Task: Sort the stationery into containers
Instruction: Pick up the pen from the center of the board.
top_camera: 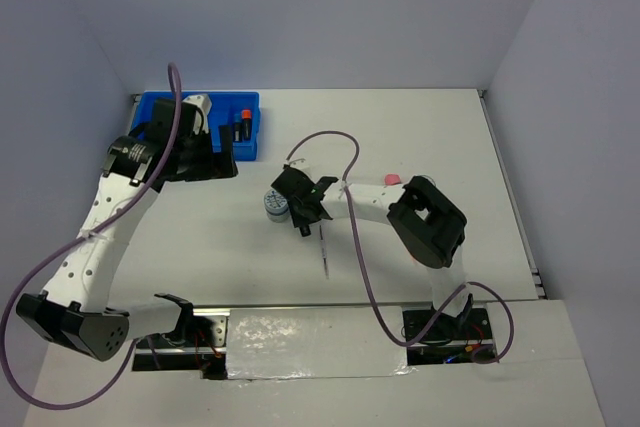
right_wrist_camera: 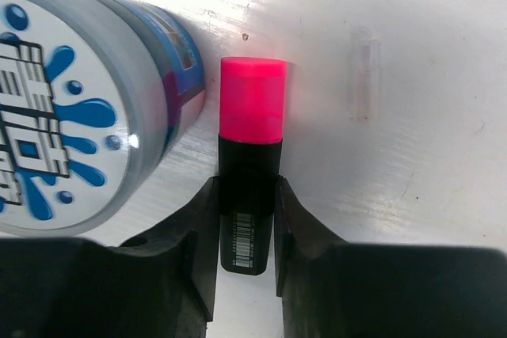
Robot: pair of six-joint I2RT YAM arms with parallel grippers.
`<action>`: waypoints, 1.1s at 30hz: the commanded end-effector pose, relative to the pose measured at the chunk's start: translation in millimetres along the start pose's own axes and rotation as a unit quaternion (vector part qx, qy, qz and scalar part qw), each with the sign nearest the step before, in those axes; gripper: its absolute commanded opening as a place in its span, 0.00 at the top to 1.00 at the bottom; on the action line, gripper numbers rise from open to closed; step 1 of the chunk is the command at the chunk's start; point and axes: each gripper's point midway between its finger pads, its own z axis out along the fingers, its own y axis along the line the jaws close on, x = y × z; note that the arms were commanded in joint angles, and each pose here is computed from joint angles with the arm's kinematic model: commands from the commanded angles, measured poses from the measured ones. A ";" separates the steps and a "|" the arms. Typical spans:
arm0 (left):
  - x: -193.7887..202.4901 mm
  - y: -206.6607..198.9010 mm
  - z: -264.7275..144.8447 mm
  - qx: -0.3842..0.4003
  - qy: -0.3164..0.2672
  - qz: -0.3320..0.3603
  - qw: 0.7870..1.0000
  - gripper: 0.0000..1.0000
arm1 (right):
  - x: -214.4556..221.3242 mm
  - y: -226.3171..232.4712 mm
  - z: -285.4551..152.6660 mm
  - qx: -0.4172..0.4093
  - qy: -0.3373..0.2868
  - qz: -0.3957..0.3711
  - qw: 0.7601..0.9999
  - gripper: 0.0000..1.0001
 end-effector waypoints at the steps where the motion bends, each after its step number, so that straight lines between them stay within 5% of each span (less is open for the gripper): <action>1: -1.7 -5.9 -12.8 0.024 -0.013 0.003 1.000 0.01 | 2.9 6.5 1.6 -0.004 0.003 0.003 1.000 0.88; 4: -4.1 -12.9 -17.1 0.043 -0.022 -0.003 0.999 0.01 | -4.3 7.6 -15.0 -0.015 -0.009 0.021 1.000 1.00; 13: -18.4 -58.6 -26.3 0.165 -0.050 -0.053 0.984 0.01 | -61.7 8.4 -107.3 -0.067 -0.108 0.064 0.990 1.00; 20: -39.9 -128.2 -47.6 0.369 -0.064 -0.131 0.918 0.01 | -102.3 29.0 -206.4 -0.213 -0.211 0.084 0.950 1.00; 33: -24.9 -162.1 -27.9 0.426 -0.012 -0.131 0.895 0.06 | -140.6 43.1 -280.9 -0.289 -0.272 0.093 0.913 1.00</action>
